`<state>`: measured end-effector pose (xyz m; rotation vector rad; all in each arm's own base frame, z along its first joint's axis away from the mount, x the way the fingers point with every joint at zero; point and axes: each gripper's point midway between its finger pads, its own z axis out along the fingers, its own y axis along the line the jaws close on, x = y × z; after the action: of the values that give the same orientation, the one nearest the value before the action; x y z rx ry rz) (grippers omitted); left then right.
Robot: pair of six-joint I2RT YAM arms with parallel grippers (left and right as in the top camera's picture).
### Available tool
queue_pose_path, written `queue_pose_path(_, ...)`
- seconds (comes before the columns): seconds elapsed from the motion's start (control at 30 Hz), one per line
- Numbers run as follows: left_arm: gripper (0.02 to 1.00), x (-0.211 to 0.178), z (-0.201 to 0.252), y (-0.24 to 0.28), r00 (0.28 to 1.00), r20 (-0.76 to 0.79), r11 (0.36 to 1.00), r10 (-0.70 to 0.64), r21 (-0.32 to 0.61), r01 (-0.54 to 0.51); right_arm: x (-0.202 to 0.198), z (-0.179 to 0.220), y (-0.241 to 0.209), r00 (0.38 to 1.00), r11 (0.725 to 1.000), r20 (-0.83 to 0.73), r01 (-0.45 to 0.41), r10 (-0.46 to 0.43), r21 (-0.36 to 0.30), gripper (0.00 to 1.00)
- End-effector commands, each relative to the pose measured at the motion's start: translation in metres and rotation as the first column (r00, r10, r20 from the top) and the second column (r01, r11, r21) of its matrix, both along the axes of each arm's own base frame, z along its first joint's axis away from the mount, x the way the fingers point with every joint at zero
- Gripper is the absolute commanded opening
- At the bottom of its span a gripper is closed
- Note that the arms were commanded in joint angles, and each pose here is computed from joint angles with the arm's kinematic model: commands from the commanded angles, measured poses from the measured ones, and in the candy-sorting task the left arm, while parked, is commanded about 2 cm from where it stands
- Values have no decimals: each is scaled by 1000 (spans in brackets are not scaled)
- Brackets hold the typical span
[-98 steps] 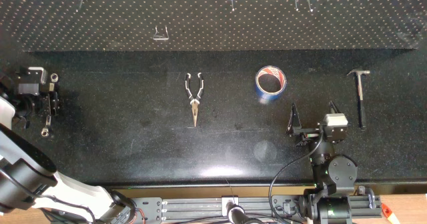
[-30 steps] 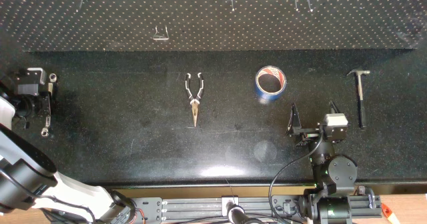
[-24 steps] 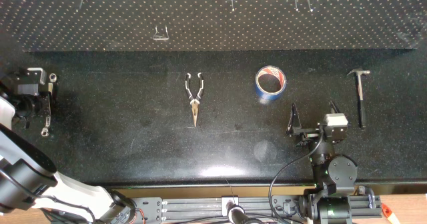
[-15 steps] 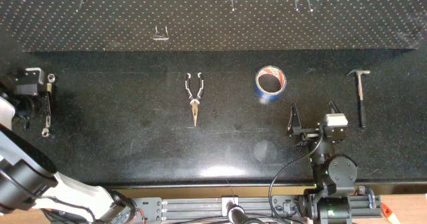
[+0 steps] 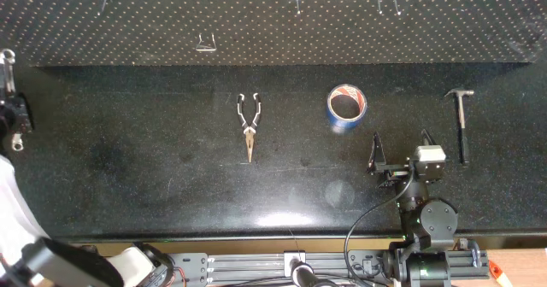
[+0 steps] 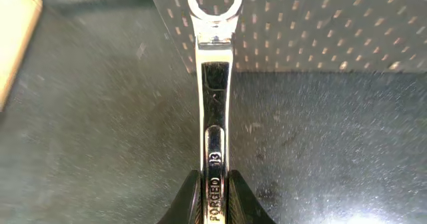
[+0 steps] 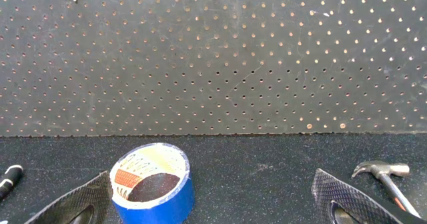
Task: Place Tools Onto Pegboard
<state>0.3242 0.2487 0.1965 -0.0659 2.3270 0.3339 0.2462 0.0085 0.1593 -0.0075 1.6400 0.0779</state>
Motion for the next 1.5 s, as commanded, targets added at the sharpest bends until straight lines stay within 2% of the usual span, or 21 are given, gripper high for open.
queue_pose_path(0.03, 27, -4, 68, -30, 988, 145, 995, -58, 94, 45, 0, -1, -3, 1000, 1000, 5, 13, -13, -12, 974)
queue_pose_path(0.17, 29, -1, 105, -70, 965, 226, 985, -132, 142, 102, 0, -1, -3, 1000, 1000, 5, 13, -13, -12, 976)
queue_pose_path(0.23, 29, 0, 124, -94, 947, 279, 983, -160, 138, 125, 0, -1, -3, 1000, 1000, 5, 13, -13, -12, 976)
queue_pose_path(0.37, 27, -7, 155, -134, 915, 383, 991, -126, 84, 101, 0, -1, -3, 1000, 1000, 5, 13, -13, -12, 976)
queue_pose_path(0.57, 27, -34, 196, -195, 835, 484, 965, -261, 148, 216, 0, -1, -3, 1000, 1000, 5, 13, -13, -12, 976)
queue_pose_path(0.73, 27, -43, 176, -211, 862, 422, 960, -279, 92, 266, 0, -1, -3, 1000, 1000, 5, 13, -13, -12, 976)
queue_pose_path(0.83, 29, -48, 154, -207, 902, 375, 972, -214, -8, 234, 0, -1, -3, 1000, 1000, 5, 12, -12, -12, 976)
queue_pose_path(0.9, 29, -48, 131, -199, 922, 341, 978, -183, -32, 206, 0, -1, -3, 1000, 1000, 5, 13, -13, -12, 976)
queue_pose_path(1.2, 27, -41, 48, -162, 958, 279, 996, -63, -42, 78, 0, -1, -3, 1000, 1000, 5, 13, -13, -12, 976)
queue_pose_path(1.3, 29, -38, 34, -164, 957, 279, 995, -73, -50, 91, 0, -1, -3, 1000, 1000, 5, 13, -13, -12, 976)
queue_pose_path(1.5, 29, -22, 36, -168, 942, 314, 988, -120, -54, 144, 0, -1, -3, 1000, 1000, 5, 13, -13, -12, 974)
